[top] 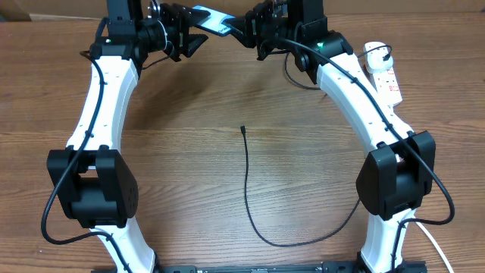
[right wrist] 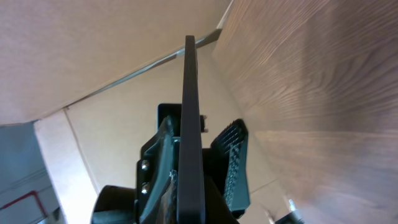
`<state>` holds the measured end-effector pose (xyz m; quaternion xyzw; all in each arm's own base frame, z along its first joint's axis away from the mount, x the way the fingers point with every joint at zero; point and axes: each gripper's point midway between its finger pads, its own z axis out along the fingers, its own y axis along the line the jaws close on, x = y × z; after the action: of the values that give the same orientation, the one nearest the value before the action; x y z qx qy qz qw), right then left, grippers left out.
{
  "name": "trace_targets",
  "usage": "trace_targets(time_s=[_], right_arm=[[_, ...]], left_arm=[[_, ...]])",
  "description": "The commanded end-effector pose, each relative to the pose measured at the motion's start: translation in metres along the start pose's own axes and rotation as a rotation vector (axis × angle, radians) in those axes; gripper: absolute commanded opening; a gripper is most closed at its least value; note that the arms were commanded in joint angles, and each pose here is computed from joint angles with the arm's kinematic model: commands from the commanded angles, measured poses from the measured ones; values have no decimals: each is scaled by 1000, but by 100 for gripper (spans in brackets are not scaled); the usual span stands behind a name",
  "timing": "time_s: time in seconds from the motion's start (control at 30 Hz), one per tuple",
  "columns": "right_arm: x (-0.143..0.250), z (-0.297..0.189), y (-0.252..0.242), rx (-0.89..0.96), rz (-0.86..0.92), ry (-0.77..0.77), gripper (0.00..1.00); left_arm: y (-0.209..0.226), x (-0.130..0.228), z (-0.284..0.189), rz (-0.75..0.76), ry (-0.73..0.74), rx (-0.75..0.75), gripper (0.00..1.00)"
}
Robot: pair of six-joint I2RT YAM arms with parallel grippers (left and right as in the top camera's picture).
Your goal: Plug charger to phone and switch on socket
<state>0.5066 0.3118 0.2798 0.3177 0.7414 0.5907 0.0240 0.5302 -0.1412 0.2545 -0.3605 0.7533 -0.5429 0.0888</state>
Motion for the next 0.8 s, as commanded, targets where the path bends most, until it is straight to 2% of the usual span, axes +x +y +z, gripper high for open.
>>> trace_targets(time_s=[0.0, 0.2, 0.77], right_arm=[[26, -8, 26, -50, 30, 59, 4], [39, 1, 21, -33, 60, 68, 3], [29, 2, 20, -33, 60, 9, 3]], left_arm=[[-16, 7, -10, 3, -18, 26, 48], [-16, 7, -11, -18, -18, 27, 48], [-21, 7, -11, -32, -14, 47, 40]])
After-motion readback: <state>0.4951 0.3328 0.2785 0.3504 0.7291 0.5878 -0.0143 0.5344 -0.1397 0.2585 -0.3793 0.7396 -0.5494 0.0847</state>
